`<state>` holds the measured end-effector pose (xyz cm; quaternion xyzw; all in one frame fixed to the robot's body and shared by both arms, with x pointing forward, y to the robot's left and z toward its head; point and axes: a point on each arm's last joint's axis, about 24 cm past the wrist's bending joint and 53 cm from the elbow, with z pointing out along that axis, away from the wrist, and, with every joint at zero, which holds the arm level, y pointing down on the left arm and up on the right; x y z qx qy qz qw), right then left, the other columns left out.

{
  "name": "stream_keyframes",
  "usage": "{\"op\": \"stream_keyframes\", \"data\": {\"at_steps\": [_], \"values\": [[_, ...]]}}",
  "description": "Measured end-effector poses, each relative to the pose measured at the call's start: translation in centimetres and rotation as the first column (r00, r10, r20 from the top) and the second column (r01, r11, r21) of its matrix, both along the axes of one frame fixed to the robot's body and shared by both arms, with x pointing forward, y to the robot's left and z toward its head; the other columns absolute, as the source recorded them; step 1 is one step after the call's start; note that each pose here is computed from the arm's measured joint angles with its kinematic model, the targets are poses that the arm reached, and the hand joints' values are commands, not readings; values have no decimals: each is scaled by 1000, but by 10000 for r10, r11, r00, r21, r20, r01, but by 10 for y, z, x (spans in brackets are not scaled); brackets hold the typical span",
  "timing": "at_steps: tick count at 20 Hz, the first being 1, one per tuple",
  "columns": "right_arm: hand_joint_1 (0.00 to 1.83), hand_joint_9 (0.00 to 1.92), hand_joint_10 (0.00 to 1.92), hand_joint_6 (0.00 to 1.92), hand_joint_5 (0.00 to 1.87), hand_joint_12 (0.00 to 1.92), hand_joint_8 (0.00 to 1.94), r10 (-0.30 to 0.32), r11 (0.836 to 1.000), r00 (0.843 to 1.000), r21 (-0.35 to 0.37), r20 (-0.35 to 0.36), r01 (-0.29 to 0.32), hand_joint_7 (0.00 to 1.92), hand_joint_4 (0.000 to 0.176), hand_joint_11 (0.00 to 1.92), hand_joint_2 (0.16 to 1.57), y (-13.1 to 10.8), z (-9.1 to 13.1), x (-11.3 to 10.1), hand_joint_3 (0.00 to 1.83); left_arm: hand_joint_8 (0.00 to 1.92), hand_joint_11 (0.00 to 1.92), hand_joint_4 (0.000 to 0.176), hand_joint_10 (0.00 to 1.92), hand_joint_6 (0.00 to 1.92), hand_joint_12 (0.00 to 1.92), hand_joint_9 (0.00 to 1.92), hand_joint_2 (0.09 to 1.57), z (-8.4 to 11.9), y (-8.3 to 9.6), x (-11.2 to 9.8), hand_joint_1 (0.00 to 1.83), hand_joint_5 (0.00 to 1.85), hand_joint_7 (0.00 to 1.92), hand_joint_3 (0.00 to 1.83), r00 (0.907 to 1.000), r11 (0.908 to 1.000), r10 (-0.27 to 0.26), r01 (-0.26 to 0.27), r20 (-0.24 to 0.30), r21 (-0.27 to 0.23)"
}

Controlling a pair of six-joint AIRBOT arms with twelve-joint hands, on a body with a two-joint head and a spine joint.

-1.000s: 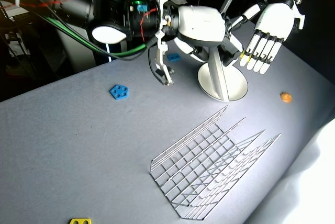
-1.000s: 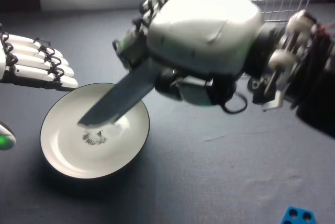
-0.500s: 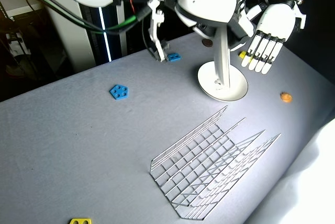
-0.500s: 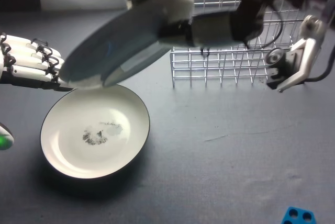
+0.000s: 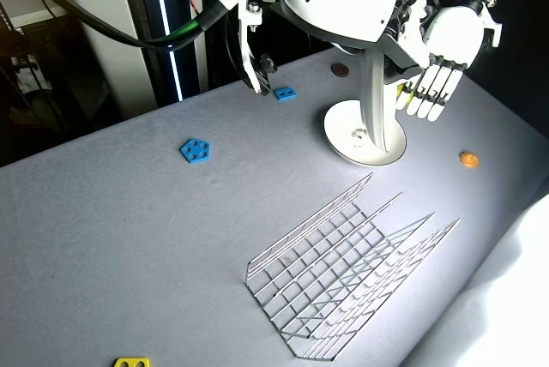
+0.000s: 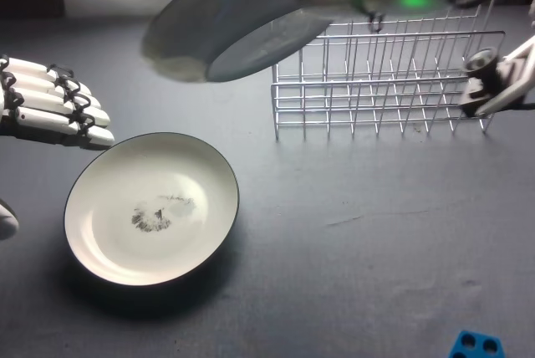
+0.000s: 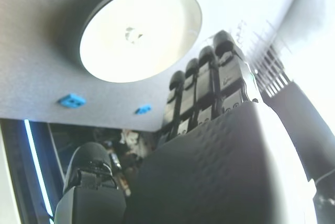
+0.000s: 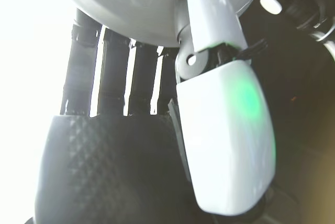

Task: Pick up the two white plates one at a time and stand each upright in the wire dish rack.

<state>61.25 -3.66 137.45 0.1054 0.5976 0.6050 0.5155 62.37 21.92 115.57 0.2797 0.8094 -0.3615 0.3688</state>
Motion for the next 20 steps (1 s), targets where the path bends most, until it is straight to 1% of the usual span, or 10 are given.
{"op": "stream_keyframes", "data": {"at_steps": [2, 3, 5, 8, 11, 12, 14, 16, 18, 20], "values": [[1365, 844, 1230, 1154, 869, 1311, 1018, -132, 9997, 9994, 178, -325, 138, 960, 0, 589, 1138, -12, -2, 11, 1, 3, 0, 0, 3, 4, 212, 43, 1098, -1, -2, 1, 0, 61, 55, 0, 10000, 10000, -14, 14, 18, 27], [1367, 855, 1215, 1136, 883, 1297, 993, -181, 9994, 9987, 279, -485, 195, 973, 0, 600, 1133, -18, -4, 16, 0, 1, 0, 0, 1, 4, 171, 38, 1099, -2, -2, 2, 0, 52, 52, 0, 10000, 10000, -9, 9, 51, 49], [1367, 858, 1212, 1125, 889, 1294, 991, -197, 9991, 9970, 368, -752, 225, 973, 0, 604, 1131, -24, -7, 22, 0, 2, 0, 0, 3, 3, 192, 49, 1094, -2, -3, 3, 0, 56, 61, 0, 9999, 9999, 35, -36, 118, 95], [1370, 881, 1192, 1137, 872, 1282, 943, -76, 9956, 9915, 918, -1297, 196, 1002, 0, 635, 1126, -30, -9, 29, 0, 1, 0, 0, 0, 1, 166, 32, 1096, -4, -3, 6, 0, 53, 42, 0, 9997, 9997, 134, -139, 224, 222], [1366, 853, 1227, 1143, 877, 1307, 1006, -130, 9934, 9887, 1109, -1492, 298, 963, 0, 623, 1135, -38, -10, 33, 1, 0, 0, 0, 0, 1, 228, 70, 1098, -6, -3, 7, 0, 94, 87, 0, 9994, 9994, 173, -183, 307, 307], [1366, 857, 1229, 1149, 868, 1317, 995, -142, 9926, 9874, 1168, -1574, 329, 968, 0, 615, 1135, -40, -11, 35, 1, 1, 0, 0, 1, 0, 156, 41, 1093, -8, -4, 6, 0, 73, 58, 0, 9996, 9993, 135, -145, 265, 349], [1364, 839, 1240, 1179, 845, 1327, 1021, -181, 9908, 9846, 1291, -1741, 411, 961, 0, 601, 1143, -47, -13, 38, 1, 0, 0, 0, 0, 0, 124, 24, 1097, -16, -6, 2, 0, 41, 36, 1, 9999, 9987, 3, -12, 160, 519], [1365, 841, 1232, 1160, 861, 1322, 1017, -347, 9900, 9833, 1282, -1784, 582, 967, 0, 597, 1140, -55, -14, 43, 0, 0, 0, 0, 1, 0, 125, 19, 1095, -24, -7, -1, 0, 26, 28, 0, 10000, 9978, -50, 47, 40, 667], [1363, 832, 1249, 1176, 849, 1323, 1046, -557, 9891, 9819, 1242, -1811, 790, 946, 0, 587, 1146, -64, -16, 47, 1, 3, 0, 0, 3, 3, 211, 43, 1096, -31, -6, -3, 0, 59, 57, 0, 10000, 9969, -80, 82, -34, 788], [1363, 840, 1245, 1170, 853, 1322, 1048, -708, 9894, 9807, 1125, -1822, 923, 944, 0, 598, 1144, -70, -19, 49, 2, 4, 0, 0, 4, 4, 178, 35, 1098, -35, -7, -4, 0, 50, 47, 1, 10000, 9967, -72, 77, -61, 805]]}}
